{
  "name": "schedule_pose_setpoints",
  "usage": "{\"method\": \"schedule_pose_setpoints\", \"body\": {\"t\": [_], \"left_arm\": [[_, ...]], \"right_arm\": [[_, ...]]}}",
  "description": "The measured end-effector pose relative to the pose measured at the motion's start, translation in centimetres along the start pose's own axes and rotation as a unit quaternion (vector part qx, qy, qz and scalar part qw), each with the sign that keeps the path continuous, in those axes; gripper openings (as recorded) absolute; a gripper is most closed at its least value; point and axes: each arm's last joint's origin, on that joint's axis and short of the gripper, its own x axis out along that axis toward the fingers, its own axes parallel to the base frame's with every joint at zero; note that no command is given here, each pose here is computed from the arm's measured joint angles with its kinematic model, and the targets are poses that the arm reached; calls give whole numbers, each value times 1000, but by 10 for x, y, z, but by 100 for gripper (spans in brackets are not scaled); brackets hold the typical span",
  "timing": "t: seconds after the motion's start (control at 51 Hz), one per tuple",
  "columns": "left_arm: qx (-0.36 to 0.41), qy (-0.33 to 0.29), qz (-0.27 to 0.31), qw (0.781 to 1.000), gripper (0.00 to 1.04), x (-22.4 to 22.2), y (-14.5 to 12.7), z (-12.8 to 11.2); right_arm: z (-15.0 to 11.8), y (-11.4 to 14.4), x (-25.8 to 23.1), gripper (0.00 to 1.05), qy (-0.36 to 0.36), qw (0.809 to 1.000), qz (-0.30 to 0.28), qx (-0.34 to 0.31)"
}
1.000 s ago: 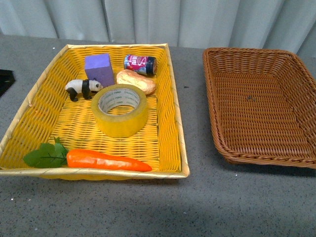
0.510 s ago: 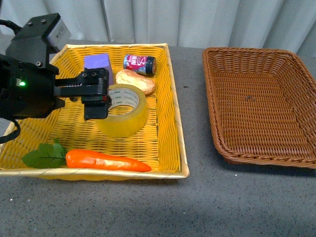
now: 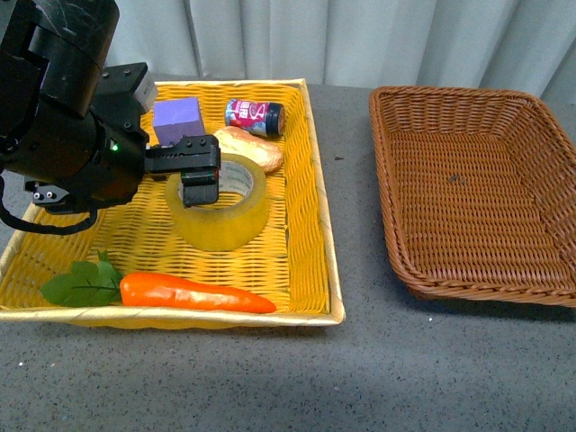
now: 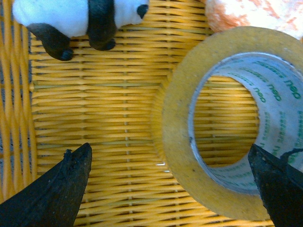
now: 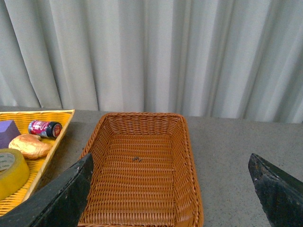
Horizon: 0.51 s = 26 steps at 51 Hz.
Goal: Move tape to another basket
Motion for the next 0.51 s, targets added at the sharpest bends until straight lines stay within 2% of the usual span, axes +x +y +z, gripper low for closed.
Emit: {"method": "schedule_pose_setpoints", "body": {"t": [0.118,0.51], "left_arm": [[-5,6,12,1000,97,6,2,4],[22,12,11,1000,35,7,-8,6]], "right_arm": [[0,0,0,96,0,1000,0,0],[0,0,0,96,0,1000,0,0]]}}
